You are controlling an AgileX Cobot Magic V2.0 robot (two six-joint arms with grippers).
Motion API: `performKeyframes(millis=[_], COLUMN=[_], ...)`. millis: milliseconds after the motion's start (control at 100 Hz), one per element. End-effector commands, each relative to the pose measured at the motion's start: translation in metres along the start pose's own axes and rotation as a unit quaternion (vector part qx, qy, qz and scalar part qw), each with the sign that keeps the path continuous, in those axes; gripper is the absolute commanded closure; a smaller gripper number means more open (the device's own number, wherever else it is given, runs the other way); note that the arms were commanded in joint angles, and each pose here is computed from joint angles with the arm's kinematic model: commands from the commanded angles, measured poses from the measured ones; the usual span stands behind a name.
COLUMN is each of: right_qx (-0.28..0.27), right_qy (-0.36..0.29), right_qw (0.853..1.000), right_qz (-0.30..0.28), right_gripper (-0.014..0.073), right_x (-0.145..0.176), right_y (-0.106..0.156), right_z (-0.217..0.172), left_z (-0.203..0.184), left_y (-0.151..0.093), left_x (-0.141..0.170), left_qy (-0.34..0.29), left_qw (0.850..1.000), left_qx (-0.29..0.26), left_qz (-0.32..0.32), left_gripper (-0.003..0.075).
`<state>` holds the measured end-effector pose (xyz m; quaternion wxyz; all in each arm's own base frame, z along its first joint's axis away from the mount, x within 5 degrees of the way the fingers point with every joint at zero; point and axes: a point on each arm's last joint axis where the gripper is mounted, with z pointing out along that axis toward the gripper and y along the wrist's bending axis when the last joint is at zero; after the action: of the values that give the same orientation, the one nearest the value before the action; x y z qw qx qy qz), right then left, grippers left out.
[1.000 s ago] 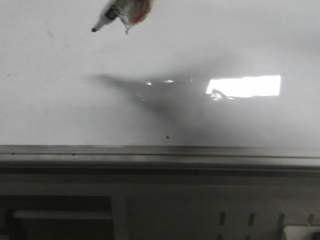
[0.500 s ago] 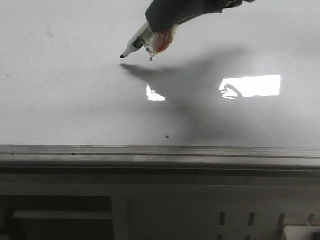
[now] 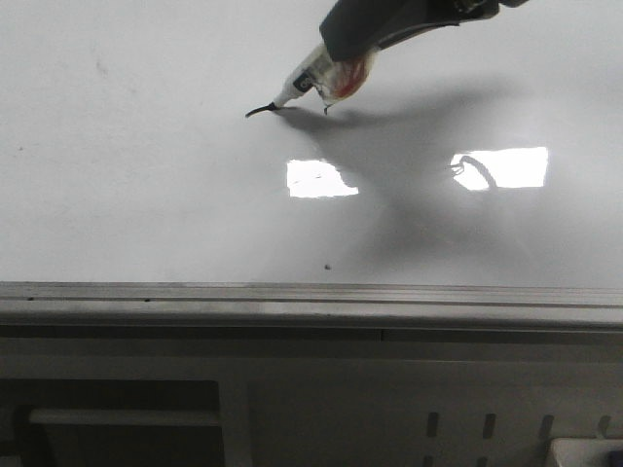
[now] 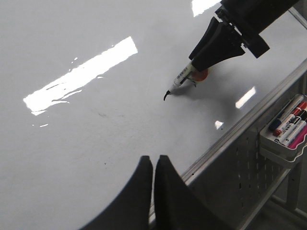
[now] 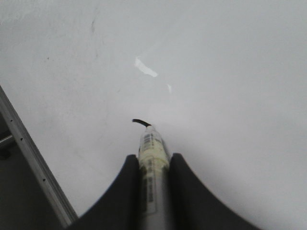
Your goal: Write number 3 on whiteboard
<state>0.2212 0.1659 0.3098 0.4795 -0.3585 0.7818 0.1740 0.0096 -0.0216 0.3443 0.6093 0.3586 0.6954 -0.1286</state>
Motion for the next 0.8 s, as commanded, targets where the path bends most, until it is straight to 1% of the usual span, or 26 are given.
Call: performKeyframes(millis=[0, 90, 220, 300, 500, 630, 790], right_qx=[0.04, 0.035, 0.015, 0.014, -0.004, 0.002, 0.022], right_qy=[-0.029, -0.022, 0.01, 0.014, 0.018, 0.018, 0.018], right_qw=[0.999, 0.999, 1.0, 1.0, 1.0, 1.0, 1.0], right_qz=[-0.002, -0.002, 0.005, 0.004, -0.006, -0.004, 0.01], right_gripper=[0.0655, 0.0655, 0.0655, 0.0655, 0.0655, 0.0655, 0.0655], right_x=[-0.009, -0.004, 0.012, 0.019, 0.022, 0.023, 0.023], right_y=[-0.015, -0.013, -0.007, -0.002, 0.013, 0.011, -0.005], right_z=[-0.008, -0.011, -0.007, -0.003, 0.012, 0.014, 0.004], left_z=[-0.002, -0.002, -0.002, -0.002, -0.002, -0.002, -0.002], left_y=[0.004, 0.004, 0.004, 0.004, 0.004, 0.005, 0.005], left_x=[-0.012, -0.012, -0.012, -0.012, -0.014, -0.014, -0.014], left_qy=[-0.038, -0.039, -0.039, -0.04, -0.047, -0.051, -0.052], left_qw=[0.999, 0.999, 0.999, 0.999, 0.999, 0.998, 0.998], left_qx=[-0.014, -0.013, -0.013, -0.014, -0.017, -0.019, -0.02], left_qz=[-0.009, -0.01, -0.01, -0.01, -0.01, -0.01, -0.01], left_gripper=[0.0741, 0.0741, 0.0741, 0.0741, 0.0741, 0.0741, 0.0741])
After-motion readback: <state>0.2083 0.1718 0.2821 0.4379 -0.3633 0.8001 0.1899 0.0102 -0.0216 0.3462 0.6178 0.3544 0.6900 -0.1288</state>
